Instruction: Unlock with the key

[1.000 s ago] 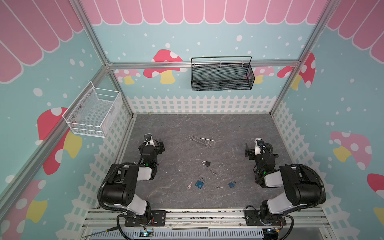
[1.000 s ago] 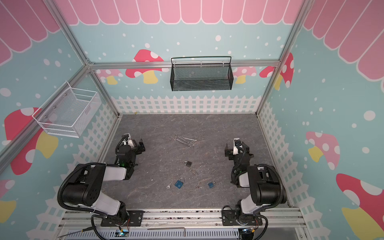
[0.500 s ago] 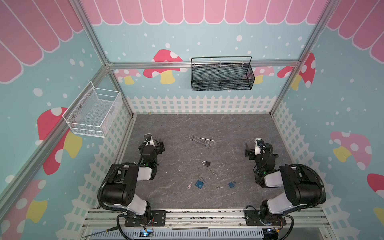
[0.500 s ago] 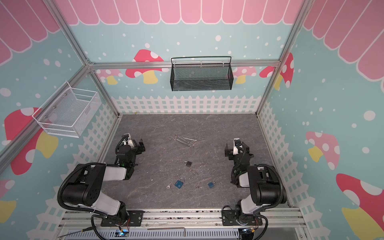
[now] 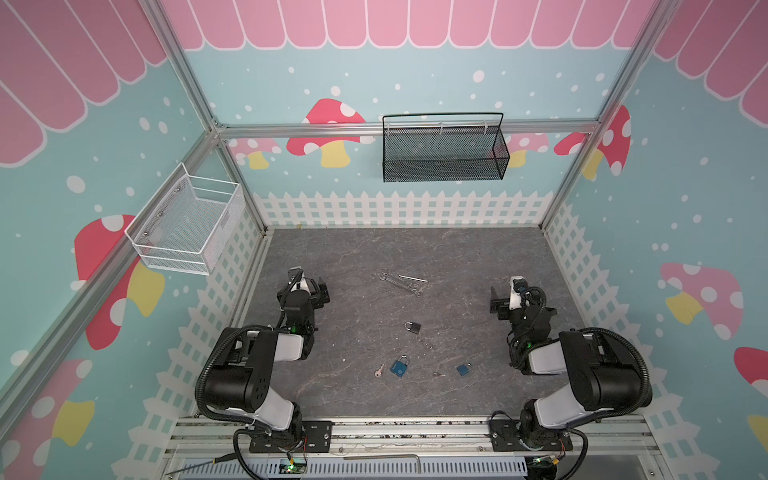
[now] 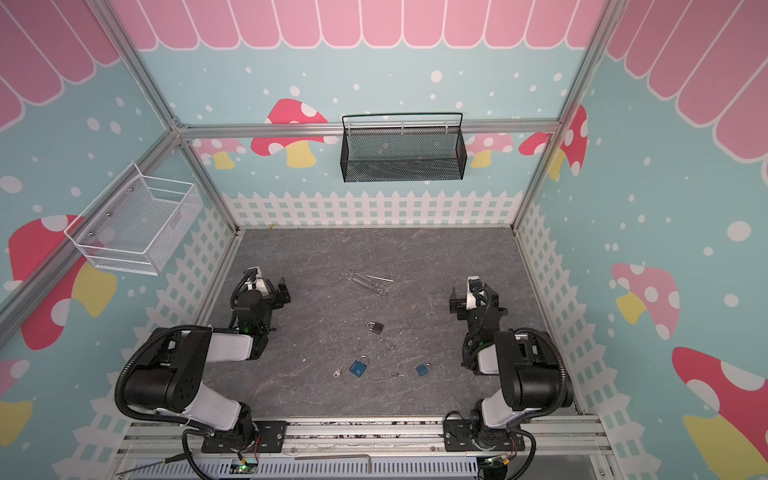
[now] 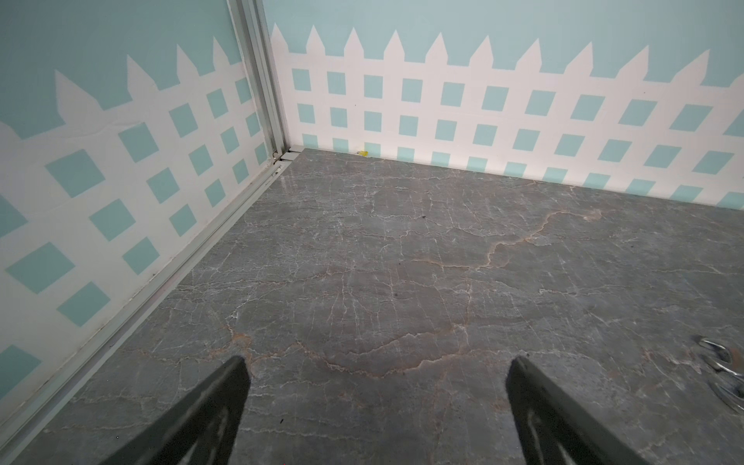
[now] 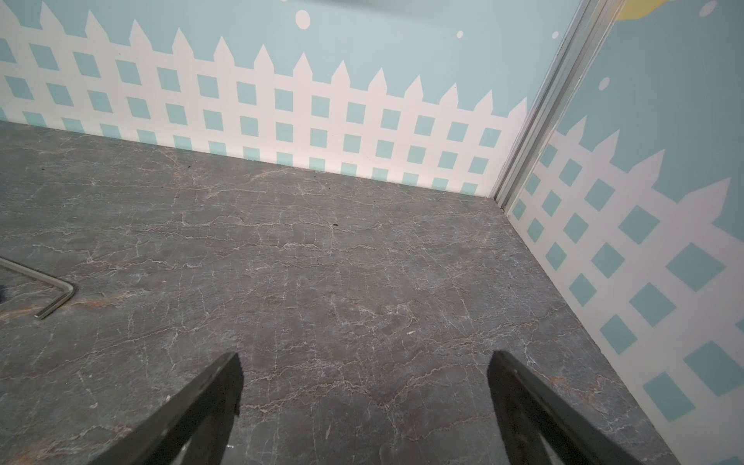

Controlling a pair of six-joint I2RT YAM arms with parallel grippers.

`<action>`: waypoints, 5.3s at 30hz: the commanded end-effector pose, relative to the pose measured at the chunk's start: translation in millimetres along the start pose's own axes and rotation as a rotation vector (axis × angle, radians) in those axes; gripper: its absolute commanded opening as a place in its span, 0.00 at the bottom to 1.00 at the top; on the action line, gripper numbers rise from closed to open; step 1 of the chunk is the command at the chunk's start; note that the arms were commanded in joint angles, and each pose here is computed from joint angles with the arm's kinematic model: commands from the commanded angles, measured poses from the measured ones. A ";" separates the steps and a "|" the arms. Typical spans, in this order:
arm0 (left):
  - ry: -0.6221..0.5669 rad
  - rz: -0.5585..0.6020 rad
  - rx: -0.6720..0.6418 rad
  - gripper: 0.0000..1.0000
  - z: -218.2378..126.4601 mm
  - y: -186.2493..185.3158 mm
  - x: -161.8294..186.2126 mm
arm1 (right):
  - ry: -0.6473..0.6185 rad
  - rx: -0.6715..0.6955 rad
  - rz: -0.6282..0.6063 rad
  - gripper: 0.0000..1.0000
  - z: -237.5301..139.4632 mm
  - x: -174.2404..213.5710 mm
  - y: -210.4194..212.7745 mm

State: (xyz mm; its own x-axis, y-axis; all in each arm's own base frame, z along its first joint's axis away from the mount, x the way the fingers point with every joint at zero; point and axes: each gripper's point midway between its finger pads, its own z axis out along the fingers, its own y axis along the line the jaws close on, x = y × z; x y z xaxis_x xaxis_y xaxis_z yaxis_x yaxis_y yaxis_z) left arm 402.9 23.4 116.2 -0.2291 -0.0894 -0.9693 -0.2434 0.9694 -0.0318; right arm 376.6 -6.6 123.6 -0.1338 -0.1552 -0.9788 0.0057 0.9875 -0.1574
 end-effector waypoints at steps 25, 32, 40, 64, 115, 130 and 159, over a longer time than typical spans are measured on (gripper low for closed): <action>-0.056 -0.005 0.007 1.00 -26.5 6.3 -30.3 | -0.045 -0.010 -0.015 0.98 -10.3 -40.7 -4.5; -0.083 -0.225 0.007 1.00 -54.3 11.7 -83.0 | 0.002 0.104 0.332 0.98 -8.2 -68.2 -30.0; -0.037 -0.626 0.077 1.00 -67.1 11.6 -100.2 | 0.105 0.048 0.636 0.98 -16.8 -55.9 -15.7; 0.337 -0.480 0.459 1.00 -145.8 -133.5 -37.0 | 0.678 -0.490 0.370 1.00 -48.3 -30.7 169.7; 0.519 -0.467 0.508 1.00 -183.2 -191.1 30.0 | 1.114 -0.619 0.155 0.30 -140.3 89.9 259.2; 0.519 -0.489 0.512 1.00 -184.0 -192.0 27.1 | 1.068 -0.614 0.134 0.12 -132.6 88.2 259.4; 0.491 -1.011 0.586 0.97 -191.4 -200.2 -47.5 | 0.536 -0.818 0.212 0.00 -117.0 -86.1 268.7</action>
State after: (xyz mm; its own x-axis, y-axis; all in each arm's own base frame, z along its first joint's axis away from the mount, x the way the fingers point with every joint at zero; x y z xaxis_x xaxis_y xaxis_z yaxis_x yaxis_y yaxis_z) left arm 270.8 -205.9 189.0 -0.5775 -0.7245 -0.3762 -0.0773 0.5073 -0.8583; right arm 264.4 264.3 143.5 -0.6998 -0.1840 -0.6902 -0.5386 0.7706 0.3407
